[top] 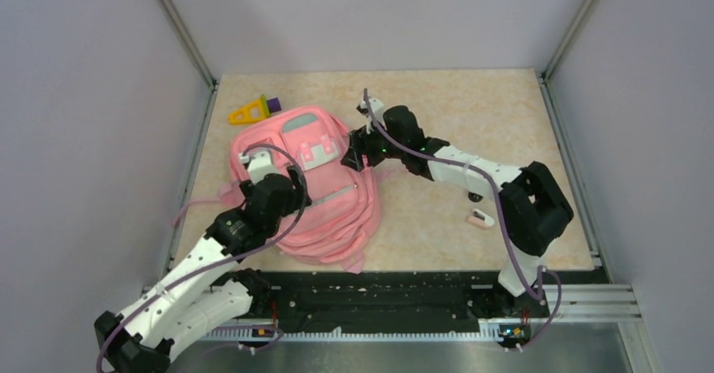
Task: Pack the student bag
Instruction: Zip the student bag at the center of the board, then unzip the student bag at the center of the board.
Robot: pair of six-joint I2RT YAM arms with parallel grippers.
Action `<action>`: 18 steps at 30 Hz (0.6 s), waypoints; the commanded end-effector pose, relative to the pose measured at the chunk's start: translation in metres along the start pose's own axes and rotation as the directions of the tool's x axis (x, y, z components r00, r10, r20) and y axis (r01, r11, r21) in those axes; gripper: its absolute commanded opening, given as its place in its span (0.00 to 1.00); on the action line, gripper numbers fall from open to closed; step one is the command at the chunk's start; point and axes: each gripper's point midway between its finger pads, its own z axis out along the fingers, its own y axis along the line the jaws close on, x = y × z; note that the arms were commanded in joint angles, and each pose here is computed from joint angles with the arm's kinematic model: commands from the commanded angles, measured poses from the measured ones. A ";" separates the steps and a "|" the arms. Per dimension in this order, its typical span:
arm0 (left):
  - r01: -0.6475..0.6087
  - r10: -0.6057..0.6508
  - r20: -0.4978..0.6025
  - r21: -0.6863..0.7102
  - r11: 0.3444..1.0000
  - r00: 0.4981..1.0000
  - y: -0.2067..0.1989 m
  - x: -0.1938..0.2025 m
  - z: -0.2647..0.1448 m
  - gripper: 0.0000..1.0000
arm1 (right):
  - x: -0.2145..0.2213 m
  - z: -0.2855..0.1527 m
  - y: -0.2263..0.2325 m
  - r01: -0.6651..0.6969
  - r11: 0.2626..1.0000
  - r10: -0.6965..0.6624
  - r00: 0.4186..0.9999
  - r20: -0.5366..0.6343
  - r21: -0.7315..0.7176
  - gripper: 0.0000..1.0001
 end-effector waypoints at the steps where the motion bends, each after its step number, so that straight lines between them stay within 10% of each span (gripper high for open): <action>1: 0.130 -0.107 0.125 -0.186 0.974 0.986 0.054 -0.014 -0.006 0.90 | 0.032 0.013 0.015 -0.010 0.995 0.001 0.996 -0.094 -0.096 0.62; 9: 0.175 -0.164 0.070 -0.189 0.966 0.984 0.066 0.012 0.020 0.78 | 0.069 0.036 0.023 -0.009 0.992 -0.017 0.979 -0.203 -0.125 0.52; 13: 0.191 -0.186 0.070 -0.075 0.979 0.980 0.049 0.013 0.045 0.55 | 0.085 0.031 0.033 -0.025 0.991 -0.009 0.969 -0.246 -0.133 0.17; 18: 0.140 -0.140 0.012 -0.037 0.989 0.990 0.042 0.011 0.072 0.21 | 0.109 0.008 0.052 -0.054 0.987 0.012 0.963 -0.270 -0.149 0.06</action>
